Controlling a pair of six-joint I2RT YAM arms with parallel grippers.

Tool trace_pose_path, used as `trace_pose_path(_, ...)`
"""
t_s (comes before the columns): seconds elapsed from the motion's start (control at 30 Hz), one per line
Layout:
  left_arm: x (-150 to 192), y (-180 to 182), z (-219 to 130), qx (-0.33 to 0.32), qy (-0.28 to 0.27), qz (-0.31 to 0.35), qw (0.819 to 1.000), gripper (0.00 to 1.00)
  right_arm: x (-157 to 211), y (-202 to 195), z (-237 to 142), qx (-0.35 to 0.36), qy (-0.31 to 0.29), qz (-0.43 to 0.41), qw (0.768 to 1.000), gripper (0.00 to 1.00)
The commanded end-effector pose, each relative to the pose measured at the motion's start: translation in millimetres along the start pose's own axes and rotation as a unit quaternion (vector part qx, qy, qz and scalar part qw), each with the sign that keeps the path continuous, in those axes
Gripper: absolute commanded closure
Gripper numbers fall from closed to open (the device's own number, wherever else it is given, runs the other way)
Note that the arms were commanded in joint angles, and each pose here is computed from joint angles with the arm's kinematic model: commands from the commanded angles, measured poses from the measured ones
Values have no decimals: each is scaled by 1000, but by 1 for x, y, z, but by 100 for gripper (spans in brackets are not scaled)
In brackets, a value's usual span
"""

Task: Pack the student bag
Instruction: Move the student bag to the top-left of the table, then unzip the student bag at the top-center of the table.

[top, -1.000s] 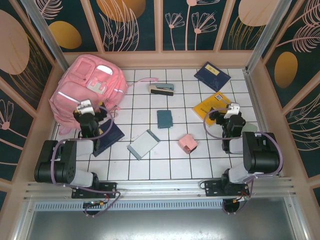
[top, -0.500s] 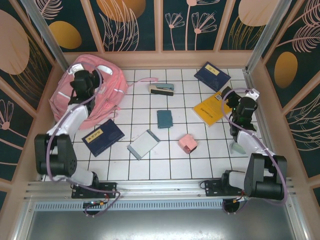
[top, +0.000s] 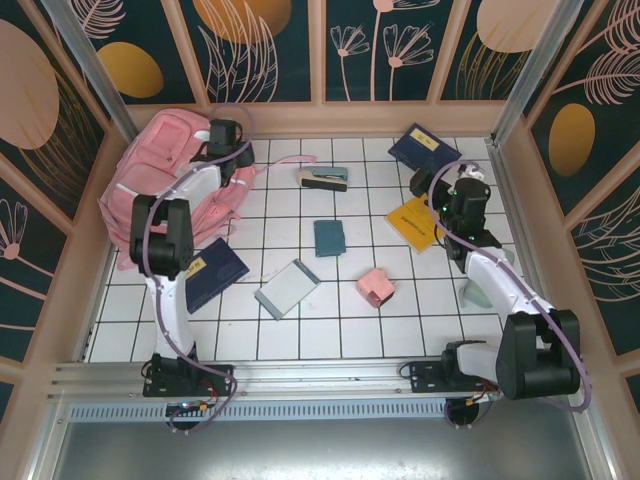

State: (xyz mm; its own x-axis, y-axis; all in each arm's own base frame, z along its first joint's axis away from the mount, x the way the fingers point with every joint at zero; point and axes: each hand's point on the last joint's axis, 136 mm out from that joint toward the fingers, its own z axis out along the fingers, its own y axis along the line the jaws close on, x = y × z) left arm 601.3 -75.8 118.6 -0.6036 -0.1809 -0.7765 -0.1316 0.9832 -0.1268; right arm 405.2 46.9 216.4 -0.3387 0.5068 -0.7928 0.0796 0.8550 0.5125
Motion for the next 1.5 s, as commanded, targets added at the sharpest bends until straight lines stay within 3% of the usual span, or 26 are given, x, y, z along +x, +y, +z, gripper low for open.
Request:
trace_pose_path(0.0, 31, 2, 22, -25, 58, 39, 997, 33, -7, 10, -5, 4, -3, -10, 1000, 1)
trace_pose_path(0.1, 57, -4, 41, -24, 102, 42, 994, 35, -3, 17, -4, -3, 5, -13, 1000, 1)
trace_pose_path(0.2, 86, -27, 46, 21, 148, 27, 988, 42, 0, 23, -4, -10, 9, -15, 1000, 1)
trace_pose_path(0.43, 126, -104, 18, 123, 171, 9, 977, 44, 12, 34, 6, -20, 29, -18, 999, 1)
trace_pose_path(0.67, 138, -184, -15, 203, 177, 16, 963, 45, 29, 43, 18, -33, 57, -26, 997, 1)
trace_pose_path(0.8, 128, -211, -33, 227, 167, 12, 959, 42, 41, 52, 26, -33, 91, -48, 994, 1)
trace_pose_path(1.07, 75, -190, -93, 208, 99, -9, 973, 35, 78, 89, 41, -85, 147, -56, 984, 2)
trace_pose_path(1.23, 83, -146, -123, 157, 73, -33, 984, 33, 114, 121, 53, -127, 200, -19, 971, 12)
trace_pose_path(1.47, 137, -89, -152, 106, 94, -57, 988, 38, 181, 160, 76, -160, 288, 34, 944, 34)
